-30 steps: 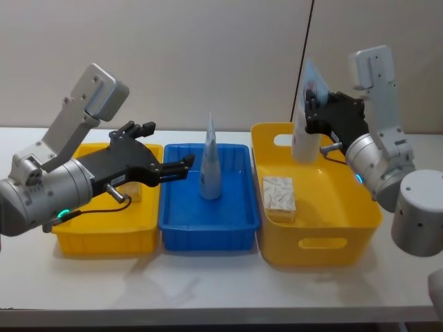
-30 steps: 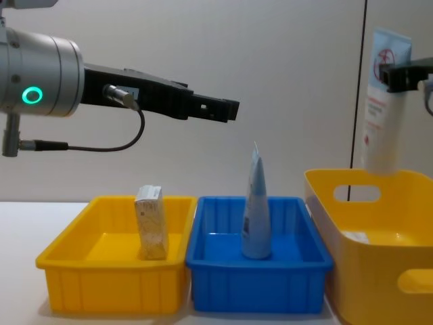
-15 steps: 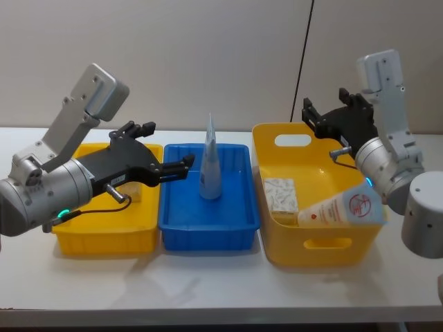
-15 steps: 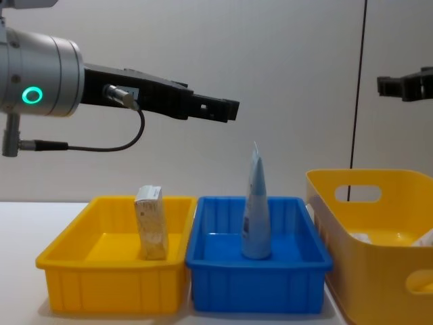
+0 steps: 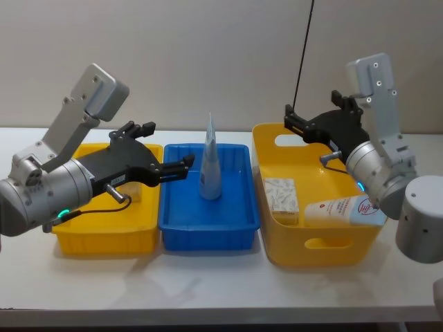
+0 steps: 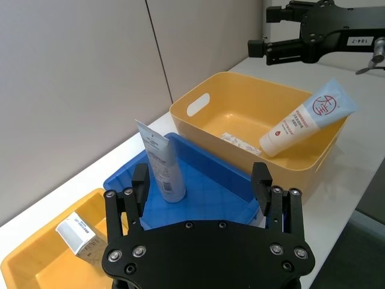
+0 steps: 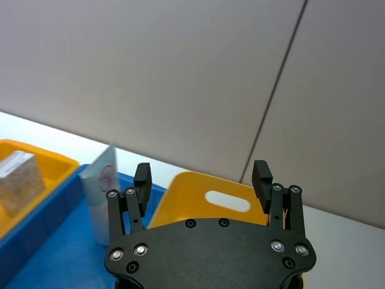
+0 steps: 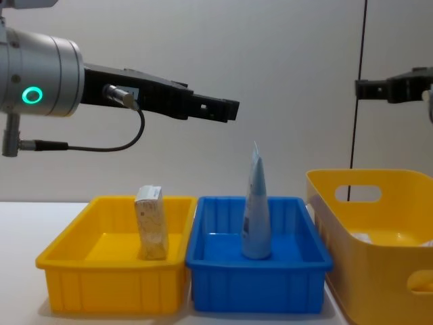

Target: Bimanual collaborative sorting of washing and personal care products

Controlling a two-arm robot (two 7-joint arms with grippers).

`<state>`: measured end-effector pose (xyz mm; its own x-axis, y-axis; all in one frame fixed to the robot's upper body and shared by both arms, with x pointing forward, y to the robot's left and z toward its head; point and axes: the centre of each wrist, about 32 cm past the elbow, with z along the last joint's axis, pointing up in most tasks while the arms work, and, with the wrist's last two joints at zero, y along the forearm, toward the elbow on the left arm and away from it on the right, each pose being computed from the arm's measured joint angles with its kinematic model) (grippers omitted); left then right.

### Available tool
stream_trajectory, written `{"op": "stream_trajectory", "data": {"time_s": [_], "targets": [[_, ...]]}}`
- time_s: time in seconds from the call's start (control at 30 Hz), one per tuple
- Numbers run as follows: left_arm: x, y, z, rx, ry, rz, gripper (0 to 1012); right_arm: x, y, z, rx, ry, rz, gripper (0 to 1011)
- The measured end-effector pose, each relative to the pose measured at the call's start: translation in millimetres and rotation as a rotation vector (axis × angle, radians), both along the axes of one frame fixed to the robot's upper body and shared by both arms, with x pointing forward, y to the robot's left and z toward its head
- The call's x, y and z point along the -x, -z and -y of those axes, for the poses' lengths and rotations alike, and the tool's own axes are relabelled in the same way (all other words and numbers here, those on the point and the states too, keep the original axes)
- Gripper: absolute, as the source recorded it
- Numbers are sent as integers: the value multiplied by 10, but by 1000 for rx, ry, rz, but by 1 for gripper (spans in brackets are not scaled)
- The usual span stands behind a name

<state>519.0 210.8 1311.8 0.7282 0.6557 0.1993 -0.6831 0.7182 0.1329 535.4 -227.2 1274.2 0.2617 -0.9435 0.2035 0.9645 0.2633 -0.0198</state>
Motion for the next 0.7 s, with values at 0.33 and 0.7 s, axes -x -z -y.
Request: {"op": "stream_trajectory", "data": {"time_s": [0.33,0.7], "targets": [[0,0,0,0,0,0,1001,105,9,-142,-27,-122,-4,1003],[0,0,0,0,0,0,1001,217,15,-285,-53,-230,-8,1004]]}}
